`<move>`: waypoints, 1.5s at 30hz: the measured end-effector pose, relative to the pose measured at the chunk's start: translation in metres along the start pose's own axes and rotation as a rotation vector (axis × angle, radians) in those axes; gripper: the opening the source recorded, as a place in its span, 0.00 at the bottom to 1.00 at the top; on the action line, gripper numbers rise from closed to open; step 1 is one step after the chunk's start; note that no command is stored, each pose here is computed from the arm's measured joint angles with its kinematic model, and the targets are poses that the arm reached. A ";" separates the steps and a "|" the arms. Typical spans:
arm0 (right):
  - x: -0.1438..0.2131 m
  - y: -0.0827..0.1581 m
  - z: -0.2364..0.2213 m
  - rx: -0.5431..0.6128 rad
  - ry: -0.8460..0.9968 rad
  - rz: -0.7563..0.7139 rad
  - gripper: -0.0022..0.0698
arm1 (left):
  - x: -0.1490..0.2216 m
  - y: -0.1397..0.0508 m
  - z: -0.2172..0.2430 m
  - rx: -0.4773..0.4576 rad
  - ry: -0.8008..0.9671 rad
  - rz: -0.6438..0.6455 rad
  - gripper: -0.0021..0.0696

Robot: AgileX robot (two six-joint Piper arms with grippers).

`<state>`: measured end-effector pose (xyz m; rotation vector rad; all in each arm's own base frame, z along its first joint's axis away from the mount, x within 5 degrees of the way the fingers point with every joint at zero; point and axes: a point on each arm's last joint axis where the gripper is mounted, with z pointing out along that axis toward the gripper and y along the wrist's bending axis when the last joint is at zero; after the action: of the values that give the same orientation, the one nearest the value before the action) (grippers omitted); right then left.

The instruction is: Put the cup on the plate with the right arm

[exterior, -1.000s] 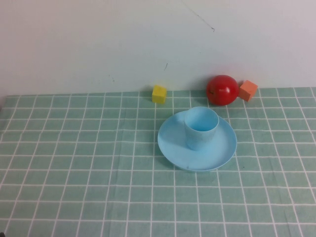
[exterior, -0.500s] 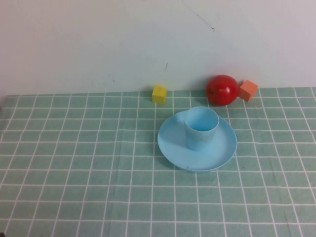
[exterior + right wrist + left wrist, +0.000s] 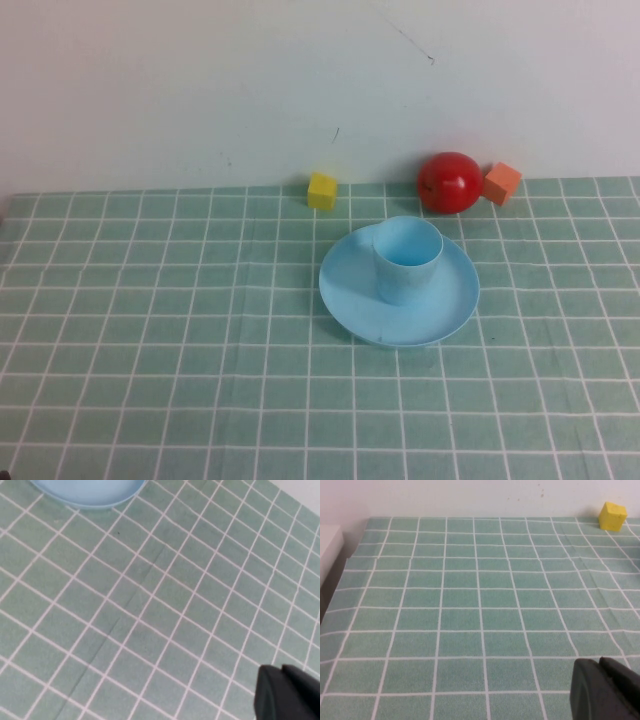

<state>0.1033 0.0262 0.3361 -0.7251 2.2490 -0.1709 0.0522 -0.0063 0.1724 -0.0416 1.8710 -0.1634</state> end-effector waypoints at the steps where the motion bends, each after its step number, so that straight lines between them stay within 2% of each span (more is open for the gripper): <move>1: 0.003 0.001 0.005 0.005 -0.020 0.018 0.03 | 0.000 0.000 0.000 0.000 0.000 0.000 0.03; 6: 0.021 0.005 0.031 0.075 -0.159 0.091 0.03 | 0.000 0.000 0.000 0.000 0.000 0.000 0.03; 15: 0.086 0.027 0.050 0.242 -0.418 0.158 0.03 | 0.000 0.000 0.000 0.000 0.000 0.000 0.03; 22: 0.122 0.041 0.067 0.309 -0.490 0.275 0.03 | 0.000 0.000 0.000 0.000 0.000 0.000 0.03; 32: 0.138 0.049 0.082 0.285 -0.435 0.334 0.03 | 0.000 0.000 0.000 0.000 0.000 0.000 0.03; 40: 0.138 0.049 0.074 0.322 -0.526 0.331 0.03 | 0.000 0.000 0.000 0.000 0.000 0.000 0.03; 45: 0.141 0.051 0.075 0.313 -0.491 0.360 0.03 | 0.000 0.000 0.000 0.000 0.000 0.000 0.03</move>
<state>0.0547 -0.0020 0.1778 -0.1615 1.7866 -0.1452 0.0522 -0.0063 0.1724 -0.0416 1.8710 -0.1634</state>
